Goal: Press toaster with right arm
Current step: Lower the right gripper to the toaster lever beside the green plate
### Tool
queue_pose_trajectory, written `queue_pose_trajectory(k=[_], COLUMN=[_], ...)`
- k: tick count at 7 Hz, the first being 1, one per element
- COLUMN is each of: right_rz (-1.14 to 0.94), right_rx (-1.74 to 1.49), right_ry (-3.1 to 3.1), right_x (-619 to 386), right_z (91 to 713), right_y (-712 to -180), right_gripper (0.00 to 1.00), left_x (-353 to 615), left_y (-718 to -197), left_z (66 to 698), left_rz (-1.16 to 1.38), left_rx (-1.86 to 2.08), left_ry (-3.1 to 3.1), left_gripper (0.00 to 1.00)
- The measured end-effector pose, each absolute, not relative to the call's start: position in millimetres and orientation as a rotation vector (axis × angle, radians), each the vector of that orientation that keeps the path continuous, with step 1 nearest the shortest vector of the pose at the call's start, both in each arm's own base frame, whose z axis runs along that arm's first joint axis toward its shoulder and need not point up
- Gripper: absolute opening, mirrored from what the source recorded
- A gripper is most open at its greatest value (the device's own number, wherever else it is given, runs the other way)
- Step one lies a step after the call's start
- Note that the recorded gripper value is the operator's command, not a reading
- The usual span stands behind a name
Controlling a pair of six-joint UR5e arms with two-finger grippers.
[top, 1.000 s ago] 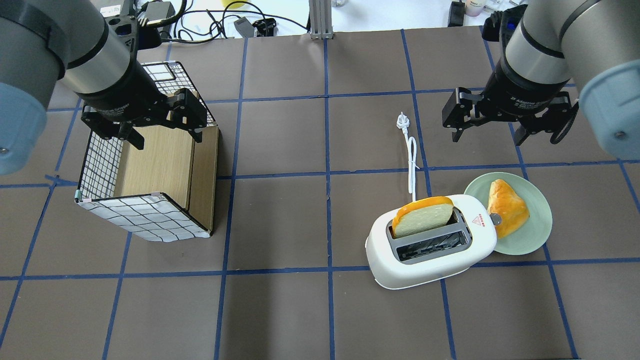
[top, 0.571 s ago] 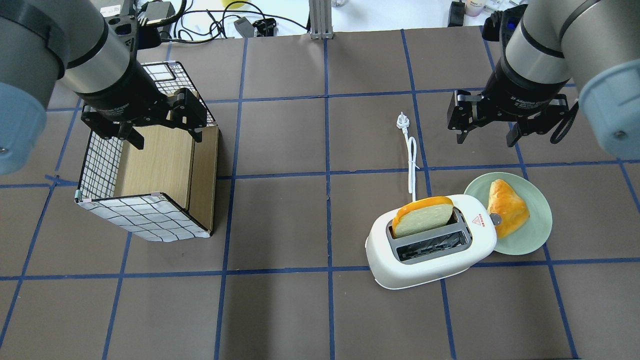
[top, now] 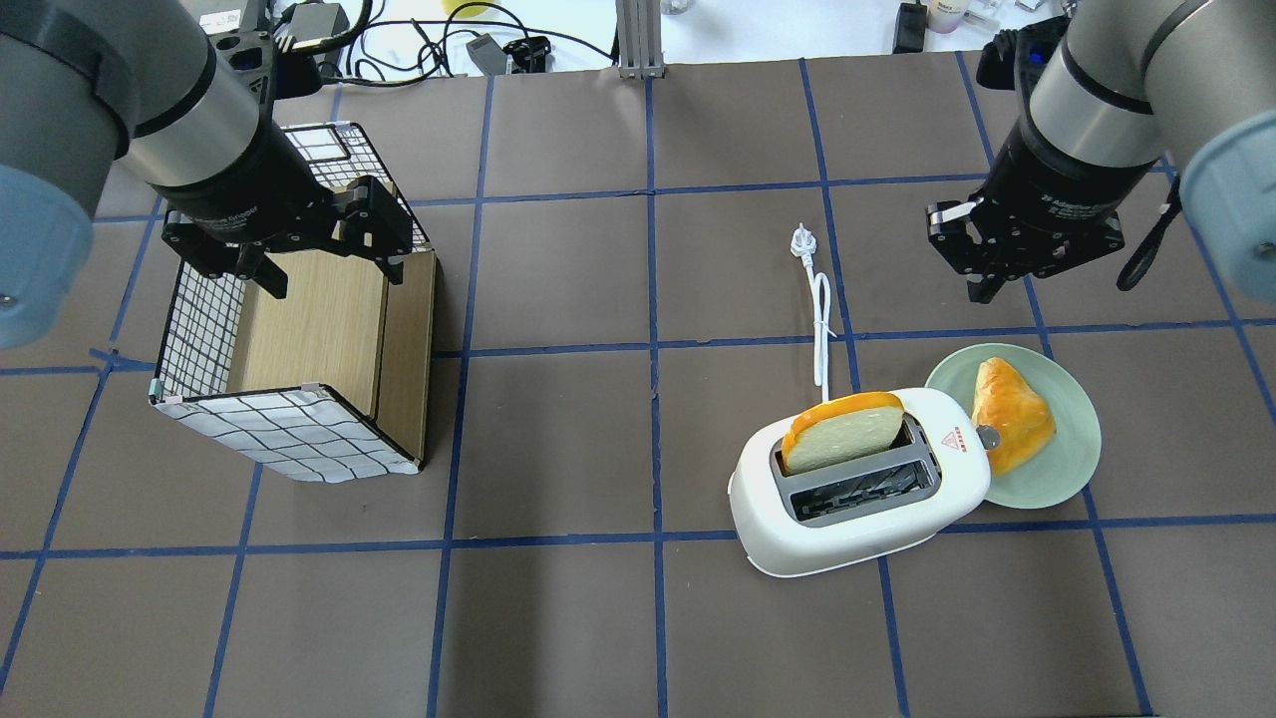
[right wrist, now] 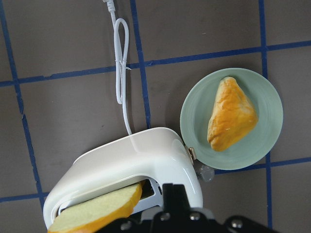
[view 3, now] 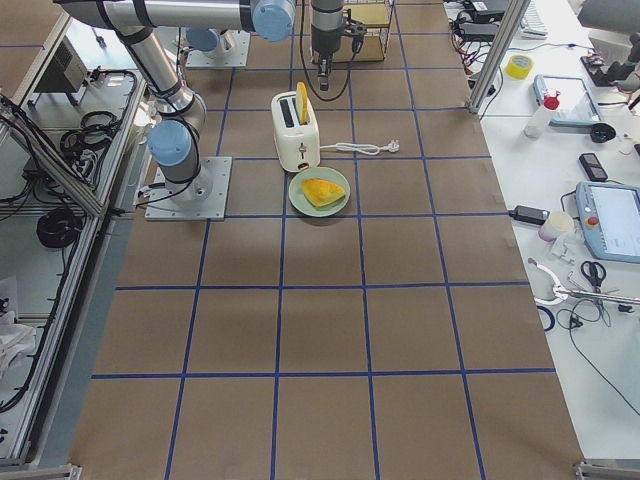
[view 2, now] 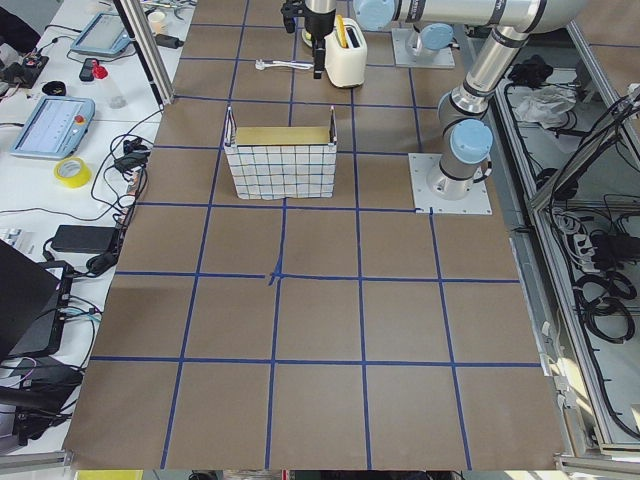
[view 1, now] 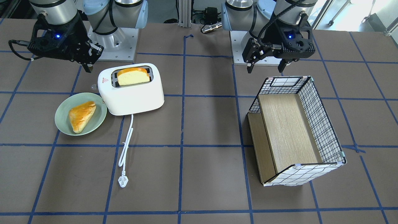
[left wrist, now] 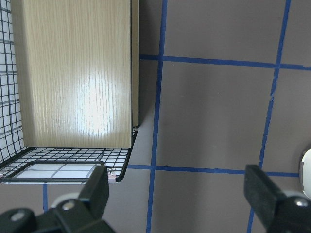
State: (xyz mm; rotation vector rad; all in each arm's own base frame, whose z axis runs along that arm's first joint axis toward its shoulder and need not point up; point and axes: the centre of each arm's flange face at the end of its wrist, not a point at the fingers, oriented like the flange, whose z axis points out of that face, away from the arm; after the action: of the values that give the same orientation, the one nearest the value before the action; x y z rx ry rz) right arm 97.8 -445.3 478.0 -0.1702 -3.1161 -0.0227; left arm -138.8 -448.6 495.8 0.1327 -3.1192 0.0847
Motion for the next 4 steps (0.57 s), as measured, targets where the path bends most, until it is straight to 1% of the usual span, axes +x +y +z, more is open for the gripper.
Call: queue_pose_trajectory(k=[2, 4], right_rz=[-0.074, -0.126], right_rx=[-0.093, -0.037], right_ry=[-3.132, -3.212], right_x=[56, 30], right_z=[472, 454], right_y=[-450, -450], right_gripper=[0.00, 0.00], left_x=[-139, -139], left_y=[-449, -449], left_z=[496, 496], left_rz=[0.085, 0.085], left_rx=[0.133, 0.133], left_ry=[-3.120, -3.120], left_gripper=[1.00, 1.00])
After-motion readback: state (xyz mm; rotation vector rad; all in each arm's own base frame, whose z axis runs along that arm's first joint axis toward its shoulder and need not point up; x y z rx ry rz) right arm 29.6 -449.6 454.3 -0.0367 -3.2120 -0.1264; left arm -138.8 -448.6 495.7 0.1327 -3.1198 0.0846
